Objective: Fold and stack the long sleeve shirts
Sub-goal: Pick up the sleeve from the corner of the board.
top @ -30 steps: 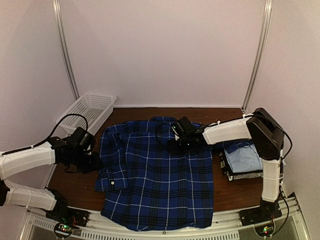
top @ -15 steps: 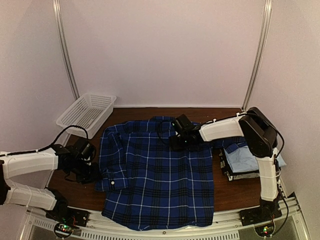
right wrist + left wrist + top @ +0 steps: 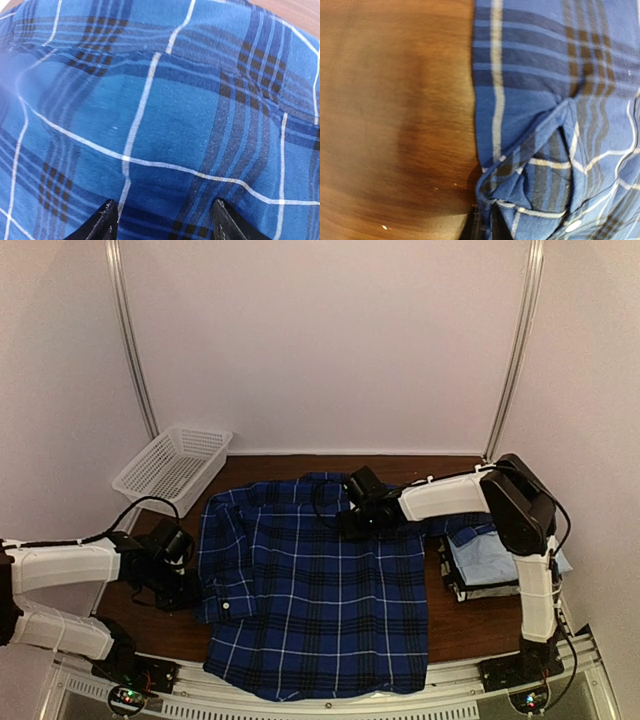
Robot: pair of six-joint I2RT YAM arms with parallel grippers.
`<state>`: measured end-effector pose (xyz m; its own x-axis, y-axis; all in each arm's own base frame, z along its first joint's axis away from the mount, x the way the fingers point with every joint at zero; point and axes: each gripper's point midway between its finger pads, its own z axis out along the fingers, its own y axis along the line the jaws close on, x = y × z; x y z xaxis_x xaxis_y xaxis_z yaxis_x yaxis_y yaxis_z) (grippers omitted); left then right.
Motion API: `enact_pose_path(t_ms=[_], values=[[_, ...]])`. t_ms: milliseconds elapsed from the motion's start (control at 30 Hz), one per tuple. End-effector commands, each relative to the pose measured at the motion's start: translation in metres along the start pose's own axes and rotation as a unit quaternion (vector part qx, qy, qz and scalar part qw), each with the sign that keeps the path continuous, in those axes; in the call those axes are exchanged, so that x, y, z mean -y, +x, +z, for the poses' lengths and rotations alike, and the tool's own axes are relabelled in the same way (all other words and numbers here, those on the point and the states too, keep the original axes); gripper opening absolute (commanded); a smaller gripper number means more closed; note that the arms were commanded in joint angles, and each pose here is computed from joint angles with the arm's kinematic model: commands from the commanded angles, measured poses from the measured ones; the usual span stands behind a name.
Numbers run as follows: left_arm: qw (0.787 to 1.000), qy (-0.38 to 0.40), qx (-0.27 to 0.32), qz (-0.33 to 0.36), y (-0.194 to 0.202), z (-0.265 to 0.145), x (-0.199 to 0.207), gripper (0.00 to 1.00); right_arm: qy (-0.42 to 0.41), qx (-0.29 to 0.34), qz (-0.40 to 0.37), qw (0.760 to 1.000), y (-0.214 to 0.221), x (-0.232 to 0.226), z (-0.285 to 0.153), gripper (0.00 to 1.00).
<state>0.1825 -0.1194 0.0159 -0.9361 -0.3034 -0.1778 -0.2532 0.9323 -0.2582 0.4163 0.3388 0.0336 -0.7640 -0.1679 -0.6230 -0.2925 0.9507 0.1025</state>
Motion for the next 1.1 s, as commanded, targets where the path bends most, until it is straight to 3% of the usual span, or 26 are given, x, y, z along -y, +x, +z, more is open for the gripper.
enact_pose_path(t_ms=[0,267,567,767,900,1067], values=[[0.999,0.026,0.023,0.012,-0.017,-0.013,0.020,0.00,-0.027,0.044,-0.007,0.999,-0.037,-0.020,-0.043,0.66],[0.990,0.095,0.084,0.065,-0.059,-0.086,0.076,0.00,-0.057,0.078,-0.014,0.995,-0.055,-0.034,-0.086,0.68],[0.959,0.225,0.106,0.138,-0.089,-0.152,0.161,0.00,-0.148,0.139,-0.063,0.977,-0.071,-0.089,-0.152,0.77],[0.941,0.280,0.100,0.164,-0.107,-0.166,0.207,0.00,-0.230,0.177,-0.115,0.950,-0.059,-0.142,-0.195,0.85],[0.935,0.293,0.102,0.170,-0.115,-0.169,0.223,0.00,-0.263,0.159,-0.118,0.944,-0.042,-0.165,-0.198,0.86],[0.933,0.299,0.107,0.170,-0.124,-0.173,0.233,0.00,-0.321,0.119,-0.067,0.937,-0.017,-0.180,-0.195,0.88]])
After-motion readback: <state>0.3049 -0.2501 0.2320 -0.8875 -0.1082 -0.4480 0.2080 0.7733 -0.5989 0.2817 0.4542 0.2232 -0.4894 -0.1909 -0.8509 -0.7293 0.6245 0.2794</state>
